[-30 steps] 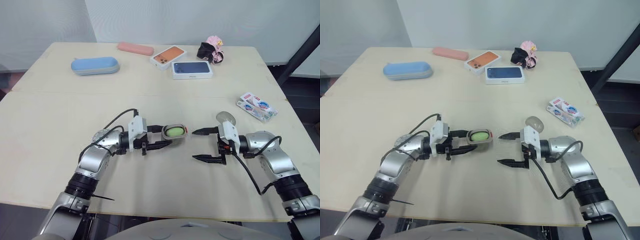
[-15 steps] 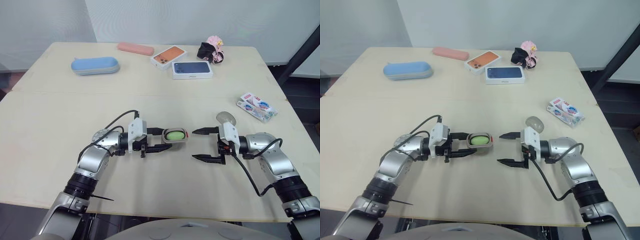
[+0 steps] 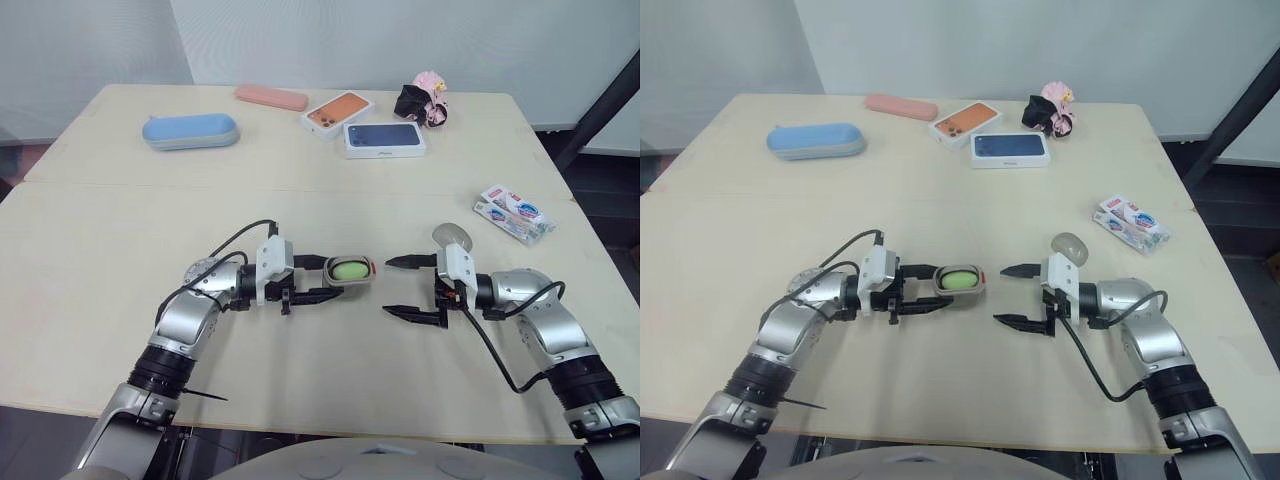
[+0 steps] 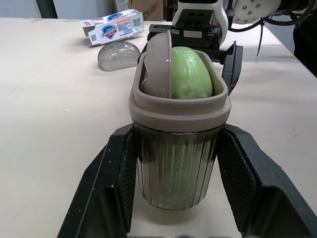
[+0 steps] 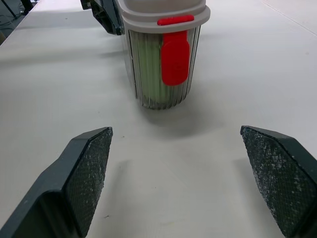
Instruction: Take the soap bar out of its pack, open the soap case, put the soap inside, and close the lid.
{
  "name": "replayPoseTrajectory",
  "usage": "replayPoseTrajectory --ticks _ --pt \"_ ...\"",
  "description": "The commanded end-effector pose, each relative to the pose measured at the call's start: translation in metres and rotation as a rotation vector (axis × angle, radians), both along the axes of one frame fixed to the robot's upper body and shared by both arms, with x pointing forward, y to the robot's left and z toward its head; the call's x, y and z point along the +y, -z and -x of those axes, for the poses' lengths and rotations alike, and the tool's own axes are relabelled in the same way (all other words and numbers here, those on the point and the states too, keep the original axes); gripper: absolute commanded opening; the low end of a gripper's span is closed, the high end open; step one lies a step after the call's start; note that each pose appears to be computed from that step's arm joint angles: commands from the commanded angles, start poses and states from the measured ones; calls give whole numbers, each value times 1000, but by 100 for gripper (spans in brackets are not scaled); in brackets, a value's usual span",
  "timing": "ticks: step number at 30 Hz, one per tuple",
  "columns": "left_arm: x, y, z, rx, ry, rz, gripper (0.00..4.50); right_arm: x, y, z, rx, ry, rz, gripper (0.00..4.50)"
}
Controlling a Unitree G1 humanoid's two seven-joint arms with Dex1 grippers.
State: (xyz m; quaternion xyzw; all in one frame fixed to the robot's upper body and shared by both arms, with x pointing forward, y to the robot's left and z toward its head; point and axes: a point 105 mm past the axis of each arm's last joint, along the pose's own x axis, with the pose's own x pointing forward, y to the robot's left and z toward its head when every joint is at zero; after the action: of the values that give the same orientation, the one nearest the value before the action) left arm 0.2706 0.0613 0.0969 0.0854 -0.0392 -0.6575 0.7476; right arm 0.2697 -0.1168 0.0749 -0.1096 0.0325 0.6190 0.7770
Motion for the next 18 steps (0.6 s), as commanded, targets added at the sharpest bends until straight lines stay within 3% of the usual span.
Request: replayPoseTrajectory --ticks 1,10,18 --pt "1 -11 -4 -58 -19 20 187 -5 -14 -2 -39 41 -22 446" --pt "-1 -14 -9 -78 -51 22 187 -42 -23 8 -84 227 -44 446" --pt "-7 -15 -8 -74 -44 -10 187 -86 -11 17 -100 446 -33 446"
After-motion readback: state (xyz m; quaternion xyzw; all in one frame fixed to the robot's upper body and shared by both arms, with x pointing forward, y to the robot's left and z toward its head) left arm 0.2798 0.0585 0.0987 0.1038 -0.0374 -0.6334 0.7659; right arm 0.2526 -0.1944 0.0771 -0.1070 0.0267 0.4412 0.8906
